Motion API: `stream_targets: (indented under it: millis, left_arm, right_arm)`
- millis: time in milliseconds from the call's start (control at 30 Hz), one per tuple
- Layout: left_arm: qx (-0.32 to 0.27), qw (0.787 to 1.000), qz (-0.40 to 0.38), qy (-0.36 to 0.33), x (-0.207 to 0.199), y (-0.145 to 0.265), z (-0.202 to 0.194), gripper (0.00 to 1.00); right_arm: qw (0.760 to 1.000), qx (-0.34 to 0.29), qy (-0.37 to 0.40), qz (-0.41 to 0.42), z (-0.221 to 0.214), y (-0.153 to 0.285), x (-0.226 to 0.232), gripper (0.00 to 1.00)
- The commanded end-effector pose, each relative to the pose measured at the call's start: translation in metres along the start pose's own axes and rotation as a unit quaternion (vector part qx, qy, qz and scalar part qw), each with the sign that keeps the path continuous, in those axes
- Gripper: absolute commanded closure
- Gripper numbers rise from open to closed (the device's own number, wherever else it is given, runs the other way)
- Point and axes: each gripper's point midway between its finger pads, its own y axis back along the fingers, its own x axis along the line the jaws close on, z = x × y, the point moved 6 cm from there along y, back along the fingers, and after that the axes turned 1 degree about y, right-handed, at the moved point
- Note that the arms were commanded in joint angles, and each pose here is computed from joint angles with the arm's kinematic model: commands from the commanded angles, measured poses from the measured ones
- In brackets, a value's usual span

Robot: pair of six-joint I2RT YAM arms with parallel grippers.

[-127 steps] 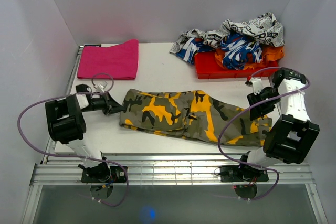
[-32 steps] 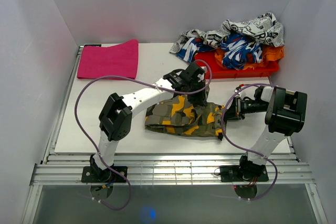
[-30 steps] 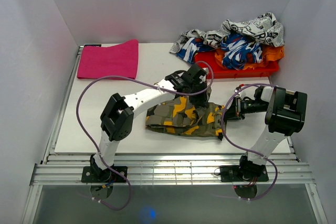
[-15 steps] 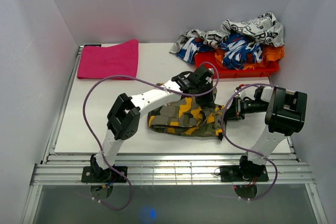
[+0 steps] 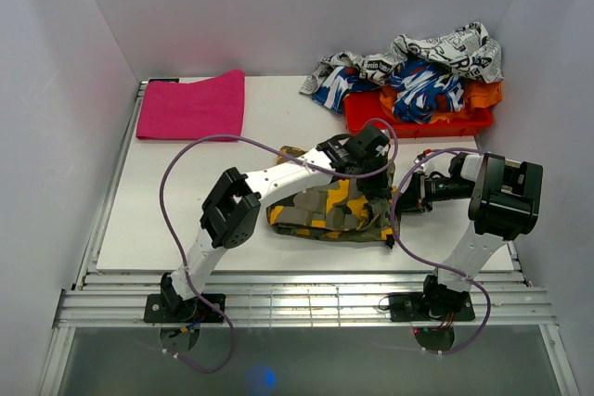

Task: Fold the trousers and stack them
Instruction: Fold the trousers

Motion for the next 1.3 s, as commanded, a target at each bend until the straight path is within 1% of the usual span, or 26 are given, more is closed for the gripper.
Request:
stream_targets:
  millis: [0, 333, 633, 833, 867, 900, 967, 1000, 1033, 1067, 1100, 1133, 1167, 1200, 1233, 1267]
  left_arm:
    - [-0.016, 0.998, -0.054, -0.002, -0.033, 0.009, 0.007, 1.00]
    - [-0.008, 0.998, -0.056, 0.008, -0.035, -0.005, 0.002, 1.00]
    - [-0.008, 0.997, -0.071, 0.001, -0.048, -0.014, -0.003, 1.00]
    - [0.006, 0.999, -0.029, 0.021, -0.022, -0.031, -0.014, 0.99]
    - [0.008, 0.999, -0.024, 0.023, -0.017, -0.031, -0.014, 0.96]
    - [0.008, 0.999, -0.023, 0.024, -0.016, -0.029, -0.014, 0.89]
    - [0.005, 1.000, -0.019, 0.022, -0.010, -0.028, -0.010, 0.68]
    - [0.000, 1.000, -0.023, 0.010, -0.012, -0.023, -0.007, 0.66]
    - [-0.004, 1.000, -0.027, 0.006, -0.013, -0.018, -0.003, 0.64]
    - [-0.009, 0.999, -0.030, 0.007, -0.011, -0.013, 0.004, 0.52]
    - [-0.017, 0.999, -0.041, -0.005, -0.016, -0.002, 0.010, 0.45]
    - [-0.016, 0.999, -0.042, -0.007, -0.013, 0.003, 0.011, 0.42]
    - [-0.026, 0.998, -0.049, -0.008, -0.011, 0.011, 0.019, 0.41]
    - [-0.032, 0.998, -0.054, -0.013, -0.011, 0.018, 0.023, 0.37]
    - [-0.045, 0.996, -0.066, -0.033, -0.016, 0.035, 0.029, 0.32]
    - [-0.049, 0.995, -0.070, -0.042, -0.012, 0.042, 0.032, 0.26]
  right_arm:
    - [1.000, -0.014, 0.012, 0.018, 0.003, 0.000, 0.009, 0.92]
    - [1.000, -0.015, 0.011, 0.018, 0.002, 0.000, 0.009, 0.92]
    - [1.000, -0.017, 0.012, 0.018, 0.002, 0.000, 0.010, 0.92]
    - [1.000, -0.016, 0.014, 0.005, 0.003, 0.002, 0.009, 0.92]
    - [1.000, -0.016, 0.021, -0.002, 0.006, 0.005, 0.008, 0.92]
    - [1.000, -0.008, 0.017, -0.014, 0.004, 0.008, 0.008, 0.88]
    - [0.999, -0.009, 0.031, -0.034, 0.006, 0.018, 0.004, 0.82]
    - [0.997, -0.008, 0.046, -0.058, 0.012, 0.028, 0.002, 0.77]
    - [0.996, -0.003, 0.044, -0.071, 0.011, 0.035, 0.003, 0.74]
    - [0.994, -0.012, 0.054, -0.089, 0.013, 0.046, -0.002, 0.70]
    - [0.990, -0.017, 0.073, -0.121, 0.021, 0.060, -0.003, 0.63]
    - [0.989, -0.022, 0.071, -0.130, 0.020, 0.073, -0.003, 0.61]
    - [0.986, -0.026, 0.078, -0.142, 0.023, 0.082, -0.004, 0.59]
    - [0.981, -0.034, 0.104, -0.161, 0.033, 0.096, -0.002, 0.59]
    - [0.982, -0.030, 0.100, -0.159, 0.031, 0.105, 0.003, 0.58]
    - [0.980, -0.029, 0.111, -0.161, 0.035, 0.111, 0.007, 0.57]
